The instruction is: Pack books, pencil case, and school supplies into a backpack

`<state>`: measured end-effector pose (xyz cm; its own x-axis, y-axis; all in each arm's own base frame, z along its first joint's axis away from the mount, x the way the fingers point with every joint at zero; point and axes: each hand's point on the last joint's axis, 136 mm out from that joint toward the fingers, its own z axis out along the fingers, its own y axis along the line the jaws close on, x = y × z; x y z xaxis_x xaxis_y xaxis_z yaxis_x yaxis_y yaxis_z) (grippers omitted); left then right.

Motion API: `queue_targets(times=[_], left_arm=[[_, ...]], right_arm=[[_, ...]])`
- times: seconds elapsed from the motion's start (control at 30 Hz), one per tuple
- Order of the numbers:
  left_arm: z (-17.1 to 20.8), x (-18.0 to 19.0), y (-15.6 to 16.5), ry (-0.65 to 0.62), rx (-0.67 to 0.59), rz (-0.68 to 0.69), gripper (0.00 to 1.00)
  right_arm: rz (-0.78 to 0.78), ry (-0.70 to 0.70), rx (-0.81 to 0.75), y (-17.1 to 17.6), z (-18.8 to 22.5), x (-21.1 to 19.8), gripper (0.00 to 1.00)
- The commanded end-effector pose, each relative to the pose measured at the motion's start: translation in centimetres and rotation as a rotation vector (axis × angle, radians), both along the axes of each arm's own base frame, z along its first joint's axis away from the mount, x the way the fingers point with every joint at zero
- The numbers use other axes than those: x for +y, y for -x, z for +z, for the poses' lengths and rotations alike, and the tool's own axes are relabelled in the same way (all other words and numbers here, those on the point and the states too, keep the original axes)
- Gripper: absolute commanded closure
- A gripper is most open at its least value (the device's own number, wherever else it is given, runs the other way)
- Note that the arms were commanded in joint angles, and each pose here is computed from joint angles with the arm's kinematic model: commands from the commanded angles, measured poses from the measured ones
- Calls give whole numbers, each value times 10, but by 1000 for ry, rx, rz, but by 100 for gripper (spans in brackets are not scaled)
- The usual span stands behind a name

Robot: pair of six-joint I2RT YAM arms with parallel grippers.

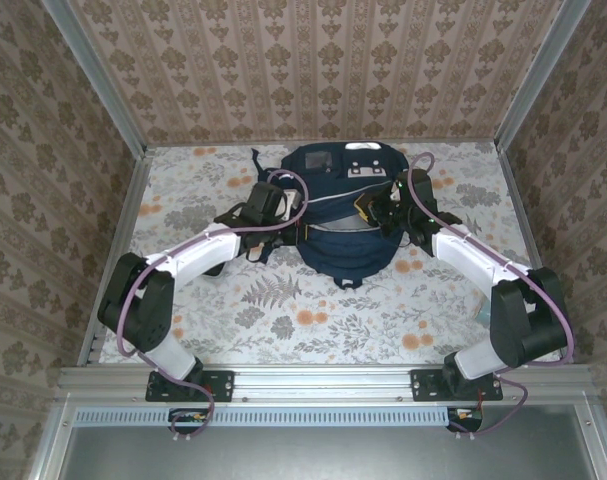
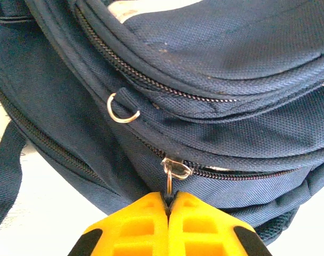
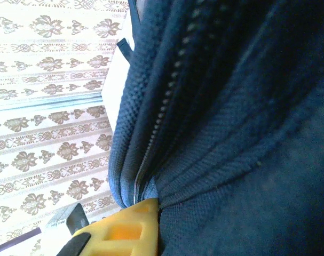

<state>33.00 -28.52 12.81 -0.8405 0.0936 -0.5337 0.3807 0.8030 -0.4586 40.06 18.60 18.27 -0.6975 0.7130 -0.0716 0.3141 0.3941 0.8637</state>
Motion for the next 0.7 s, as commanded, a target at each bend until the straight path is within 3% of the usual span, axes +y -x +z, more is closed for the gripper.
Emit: queue_targets(times=[0.0,0.1,0.2,0.27,0.37,0.43,0.67], left_arm=[[1,33,-5,-70,9,84,74],[2,50,-4,-82,25,122,47],[2,74,-4,-108,30,175,32],[0,99,-5,-144,39,244,23],[-9,151,-8,-215,79,401,14],[-16,184,-8,-265,115,496,11],[-42,260,-14,-295,221,701,5]], right_arm=[[67,-6,-43,-2,8,16,94],[92,-11,-34,-1,3,24,93],[106,-4,-25,1,-2,28,90],[120,17,-21,5,-5,29,80],[130,67,-9,15,-14,26,50],[126,112,4,23,-21,19,35],[94,288,22,55,-36,-16,14]])
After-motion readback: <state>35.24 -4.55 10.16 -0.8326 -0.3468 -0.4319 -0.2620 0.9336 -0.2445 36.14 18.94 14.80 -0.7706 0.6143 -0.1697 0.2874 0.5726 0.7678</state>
